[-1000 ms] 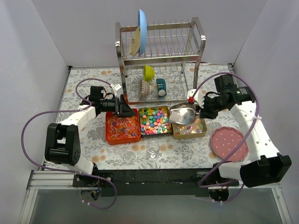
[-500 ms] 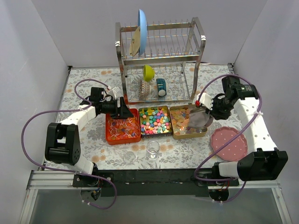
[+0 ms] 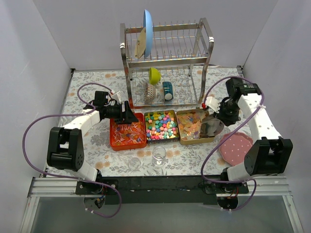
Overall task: Pack the candies
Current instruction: Scoop the fake candies from the storage box.
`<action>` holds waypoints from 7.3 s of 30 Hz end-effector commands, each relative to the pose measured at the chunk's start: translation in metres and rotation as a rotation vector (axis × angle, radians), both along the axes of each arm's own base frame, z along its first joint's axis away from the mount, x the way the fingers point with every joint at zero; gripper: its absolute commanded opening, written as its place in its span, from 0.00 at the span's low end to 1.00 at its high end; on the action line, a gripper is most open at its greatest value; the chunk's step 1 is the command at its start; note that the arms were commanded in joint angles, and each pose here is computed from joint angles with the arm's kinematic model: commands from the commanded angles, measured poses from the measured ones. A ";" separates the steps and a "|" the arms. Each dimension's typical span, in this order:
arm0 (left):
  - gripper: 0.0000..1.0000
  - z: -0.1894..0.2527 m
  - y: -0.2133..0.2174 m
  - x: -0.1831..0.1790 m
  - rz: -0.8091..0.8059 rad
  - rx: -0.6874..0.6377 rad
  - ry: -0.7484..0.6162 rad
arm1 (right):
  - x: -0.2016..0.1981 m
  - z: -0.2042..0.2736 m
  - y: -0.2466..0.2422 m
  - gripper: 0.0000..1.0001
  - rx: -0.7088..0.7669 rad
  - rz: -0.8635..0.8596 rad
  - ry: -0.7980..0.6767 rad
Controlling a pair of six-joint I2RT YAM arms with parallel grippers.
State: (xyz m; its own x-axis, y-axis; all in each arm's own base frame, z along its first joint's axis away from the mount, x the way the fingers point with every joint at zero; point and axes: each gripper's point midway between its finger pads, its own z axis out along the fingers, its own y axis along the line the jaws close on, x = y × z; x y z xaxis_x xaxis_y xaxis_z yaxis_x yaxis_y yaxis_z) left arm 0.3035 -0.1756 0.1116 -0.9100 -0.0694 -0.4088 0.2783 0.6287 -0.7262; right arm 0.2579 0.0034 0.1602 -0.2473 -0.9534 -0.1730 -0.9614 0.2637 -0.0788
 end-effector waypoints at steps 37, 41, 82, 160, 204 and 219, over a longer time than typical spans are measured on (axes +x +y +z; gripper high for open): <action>0.53 -0.054 0.013 -0.014 0.056 0.143 0.053 | 0.004 -0.045 0.052 0.01 -0.068 -0.306 0.073; 0.53 -0.070 0.018 -0.021 0.068 0.173 0.104 | 0.011 -0.048 0.055 0.01 -0.087 -0.302 0.069; 0.49 -0.075 -0.012 -0.028 -0.054 0.087 0.110 | 0.028 -0.091 0.155 0.01 0.000 -0.130 0.109; 0.57 -0.035 -0.016 -0.031 -0.266 0.096 -0.031 | -0.013 -0.084 0.137 0.08 0.590 -0.378 0.084; 0.57 -0.041 -0.007 -0.045 -0.292 0.143 -0.013 | -0.011 -0.100 0.143 0.01 0.595 -0.346 -0.040; 0.57 -0.032 -0.009 -0.045 -0.294 0.128 -0.023 | -0.006 -0.081 0.128 0.01 0.631 -0.421 -0.034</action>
State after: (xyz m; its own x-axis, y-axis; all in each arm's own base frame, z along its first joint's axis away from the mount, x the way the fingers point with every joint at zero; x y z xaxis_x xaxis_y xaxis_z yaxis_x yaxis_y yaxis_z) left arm 0.2517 -0.1794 0.0597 -0.9040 0.2513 -0.3460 0.4242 0.6287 -0.6517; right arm 0.2496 0.1235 0.0557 -0.5752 -0.5392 -0.6151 -0.7580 0.6341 0.1530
